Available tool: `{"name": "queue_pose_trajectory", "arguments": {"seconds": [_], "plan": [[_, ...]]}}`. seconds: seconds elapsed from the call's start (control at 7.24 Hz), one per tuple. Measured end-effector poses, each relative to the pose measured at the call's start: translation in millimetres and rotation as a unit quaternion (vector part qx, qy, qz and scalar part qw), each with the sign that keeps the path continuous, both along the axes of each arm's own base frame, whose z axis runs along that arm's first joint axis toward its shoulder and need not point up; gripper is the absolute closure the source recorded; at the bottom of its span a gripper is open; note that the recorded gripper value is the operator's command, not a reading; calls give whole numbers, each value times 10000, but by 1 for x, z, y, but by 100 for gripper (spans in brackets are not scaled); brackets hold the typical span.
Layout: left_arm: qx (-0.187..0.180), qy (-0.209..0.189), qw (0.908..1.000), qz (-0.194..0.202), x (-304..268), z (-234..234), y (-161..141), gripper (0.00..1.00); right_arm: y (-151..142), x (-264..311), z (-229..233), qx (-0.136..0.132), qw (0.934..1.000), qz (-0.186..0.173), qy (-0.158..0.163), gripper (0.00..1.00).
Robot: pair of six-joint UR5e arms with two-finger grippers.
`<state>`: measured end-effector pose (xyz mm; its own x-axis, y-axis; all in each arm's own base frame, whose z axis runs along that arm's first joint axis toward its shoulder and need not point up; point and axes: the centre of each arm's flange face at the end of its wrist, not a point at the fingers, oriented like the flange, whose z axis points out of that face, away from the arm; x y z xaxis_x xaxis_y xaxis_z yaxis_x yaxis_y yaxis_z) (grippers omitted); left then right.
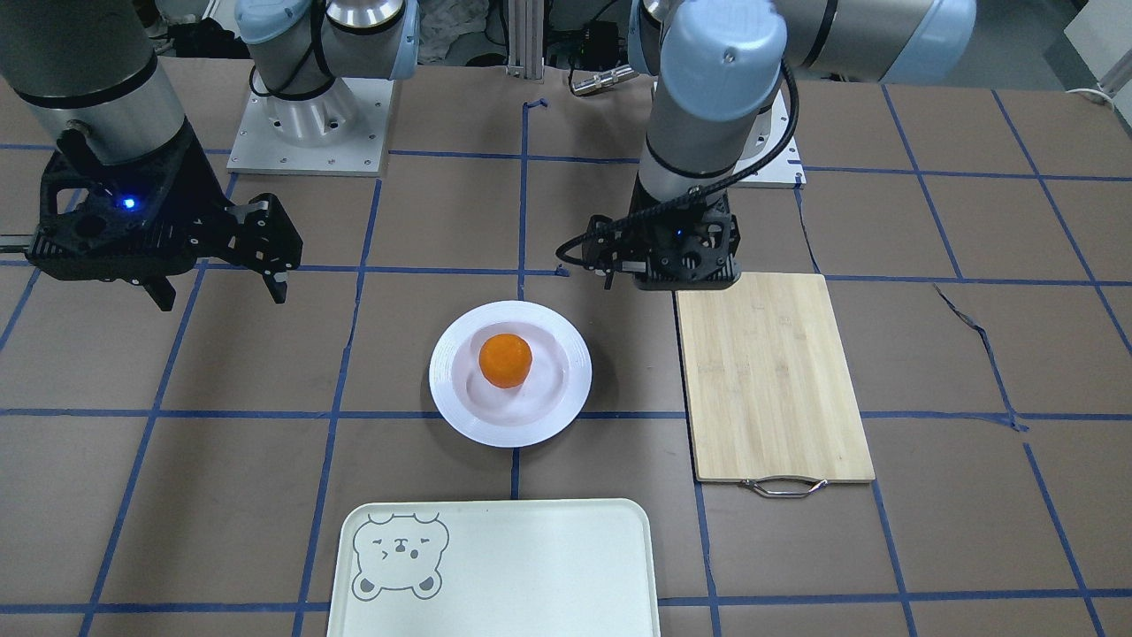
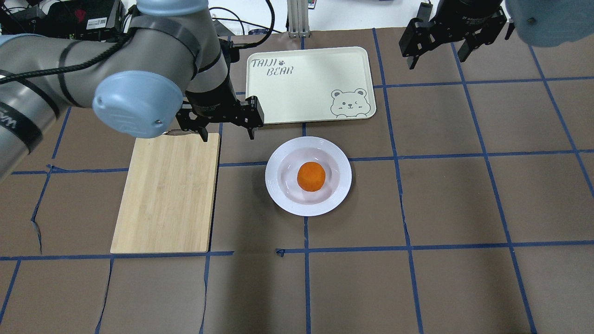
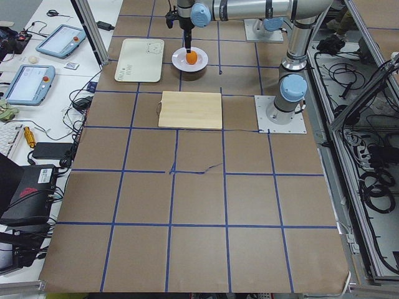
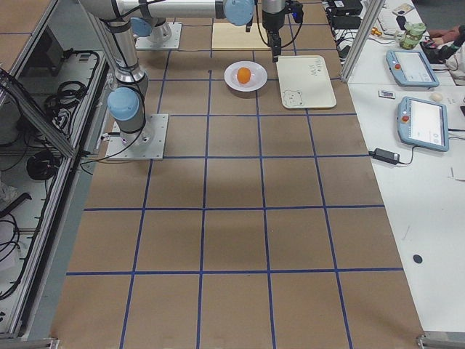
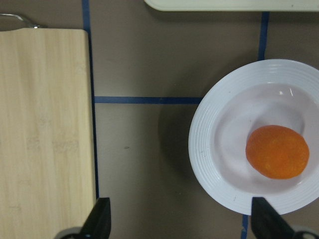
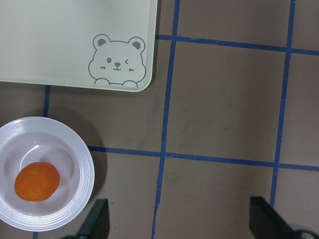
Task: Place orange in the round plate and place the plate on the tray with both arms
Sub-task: 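Release the orange onto the plate and raise the left gripper away, then move the right gripper down to the plate rim nearest it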
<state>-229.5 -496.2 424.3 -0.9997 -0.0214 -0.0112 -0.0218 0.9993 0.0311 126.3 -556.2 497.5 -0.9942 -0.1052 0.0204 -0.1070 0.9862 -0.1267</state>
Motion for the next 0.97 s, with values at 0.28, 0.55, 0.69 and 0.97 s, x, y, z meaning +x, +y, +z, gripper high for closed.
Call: {"name": "queue_pose_trajectory", "arguments": {"seconds": [0.28, 0.55, 0.69, 0.97], "plan": [[-368, 86, 9993, -8, 7, 46, 18, 0, -2, 1, -15, 105, 9998, 7, -193, 0], [-673, 143, 9976, -27, 8, 65, 26, 0, 1, 9, -71, 135, 9975, 28, -696, 0], [-727, 147, 9972, -61, 10, 68, 27, 0, 10, 10, -119, 48, 9967, 5, -805, 0], [-775, 135, 9965, -275, 18, 72, 25, 0, 48, 18, -203, -72, 9926, -366, -1152, 0]]}}
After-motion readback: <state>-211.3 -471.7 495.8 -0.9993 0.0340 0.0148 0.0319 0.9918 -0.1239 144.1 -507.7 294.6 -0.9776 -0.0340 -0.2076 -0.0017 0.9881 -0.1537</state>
